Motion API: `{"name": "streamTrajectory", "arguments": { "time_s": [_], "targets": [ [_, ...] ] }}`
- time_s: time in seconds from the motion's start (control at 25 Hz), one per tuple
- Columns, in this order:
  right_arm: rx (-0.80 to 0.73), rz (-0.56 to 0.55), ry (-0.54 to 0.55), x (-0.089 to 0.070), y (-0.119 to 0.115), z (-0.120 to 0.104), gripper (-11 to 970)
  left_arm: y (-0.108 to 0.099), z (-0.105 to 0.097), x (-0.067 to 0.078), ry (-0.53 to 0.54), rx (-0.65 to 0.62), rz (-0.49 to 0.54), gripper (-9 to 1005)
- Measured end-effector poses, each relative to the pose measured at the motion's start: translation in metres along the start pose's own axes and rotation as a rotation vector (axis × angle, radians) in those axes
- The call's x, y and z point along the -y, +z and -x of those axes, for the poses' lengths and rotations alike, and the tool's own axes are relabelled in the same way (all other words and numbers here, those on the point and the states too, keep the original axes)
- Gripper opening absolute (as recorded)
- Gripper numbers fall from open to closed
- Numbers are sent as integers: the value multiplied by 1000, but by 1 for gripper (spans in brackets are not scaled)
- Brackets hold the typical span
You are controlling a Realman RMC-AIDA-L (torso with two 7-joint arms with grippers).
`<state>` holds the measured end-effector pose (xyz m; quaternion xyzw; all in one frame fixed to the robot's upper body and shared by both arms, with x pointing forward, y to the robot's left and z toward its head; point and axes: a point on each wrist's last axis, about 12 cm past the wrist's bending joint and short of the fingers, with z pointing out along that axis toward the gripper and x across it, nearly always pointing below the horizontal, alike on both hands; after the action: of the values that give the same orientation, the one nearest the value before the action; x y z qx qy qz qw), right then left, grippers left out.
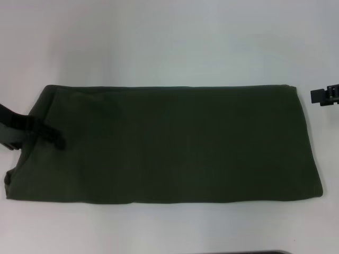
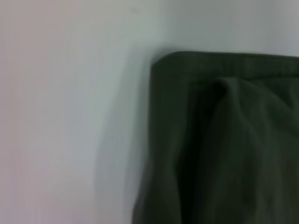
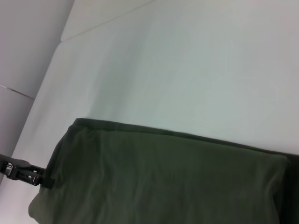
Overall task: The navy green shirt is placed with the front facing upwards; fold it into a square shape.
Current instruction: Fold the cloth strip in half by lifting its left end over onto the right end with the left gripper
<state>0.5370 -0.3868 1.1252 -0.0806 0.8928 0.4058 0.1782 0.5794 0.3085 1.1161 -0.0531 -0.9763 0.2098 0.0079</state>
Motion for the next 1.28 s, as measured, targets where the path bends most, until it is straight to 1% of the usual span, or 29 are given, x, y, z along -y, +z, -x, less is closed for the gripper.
{"name": "streamTrajectory", "arguments": {
  "time_s": [0.2, 0.36, 0.56, 0.76, 0.96, 1.28],
  "targets": [
    [-10, -8, 2, 1, 0, -1, 639, 5, 1, 9, 9, -3, -37, 820],
    [-10, -9, 3, 1, 0, -1, 639, 6, 0, 17, 21, -30, -117, 800],
    [-11, -10, 3, 1, 0, -2, 639, 2, 0, 20, 19, -14, -186, 774],
    [-17, -15, 6, 2, 0, -3, 639, 2, -1, 18, 17, -18, -205, 579],
    [-18, -14, 5, 2, 0, -3, 639, 2, -2, 17, 12, -20, -203, 347],
    [-20, -11, 7, 2, 0, -3, 639, 1, -3, 18, 32, -29, -209, 180]
  ]
}}
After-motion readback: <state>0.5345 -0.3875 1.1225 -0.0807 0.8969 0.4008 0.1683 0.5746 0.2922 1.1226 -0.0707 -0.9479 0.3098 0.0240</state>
